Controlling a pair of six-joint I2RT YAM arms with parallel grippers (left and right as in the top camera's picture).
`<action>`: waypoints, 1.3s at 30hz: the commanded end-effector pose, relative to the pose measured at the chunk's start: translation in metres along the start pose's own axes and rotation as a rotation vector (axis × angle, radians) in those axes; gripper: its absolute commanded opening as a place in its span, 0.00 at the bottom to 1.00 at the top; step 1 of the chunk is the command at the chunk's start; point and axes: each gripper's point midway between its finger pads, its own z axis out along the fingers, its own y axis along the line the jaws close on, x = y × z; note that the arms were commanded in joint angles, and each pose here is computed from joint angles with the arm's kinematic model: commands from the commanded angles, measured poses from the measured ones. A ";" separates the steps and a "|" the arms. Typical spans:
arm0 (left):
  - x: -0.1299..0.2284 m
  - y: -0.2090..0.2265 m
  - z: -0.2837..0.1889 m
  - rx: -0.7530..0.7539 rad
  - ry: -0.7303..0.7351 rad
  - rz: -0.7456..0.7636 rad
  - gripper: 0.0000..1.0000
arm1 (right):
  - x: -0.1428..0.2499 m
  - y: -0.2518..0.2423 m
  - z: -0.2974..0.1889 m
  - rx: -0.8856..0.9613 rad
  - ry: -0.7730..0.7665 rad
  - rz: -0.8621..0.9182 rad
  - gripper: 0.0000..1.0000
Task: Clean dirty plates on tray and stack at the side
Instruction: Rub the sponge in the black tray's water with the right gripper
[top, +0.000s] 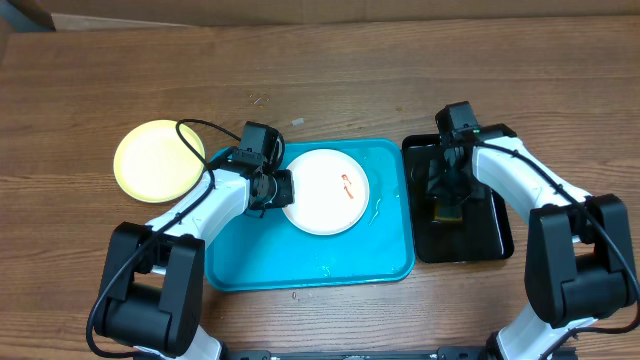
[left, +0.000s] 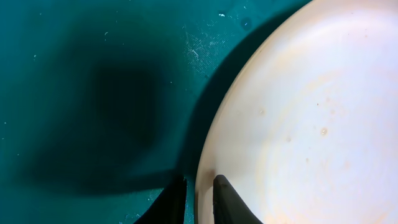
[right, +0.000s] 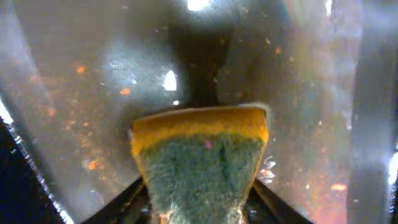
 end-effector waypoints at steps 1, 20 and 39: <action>-0.006 -0.003 0.000 0.009 -0.011 0.022 0.18 | 0.003 -0.001 -0.002 -0.003 -0.005 0.002 0.41; -0.010 -0.005 -0.001 0.015 -0.030 0.024 0.16 | -0.014 0.007 -0.046 -0.013 0.001 -0.098 0.04; -0.008 -0.004 0.000 0.013 -0.022 0.023 0.04 | -0.017 -0.013 -0.053 0.088 -0.014 -0.042 0.04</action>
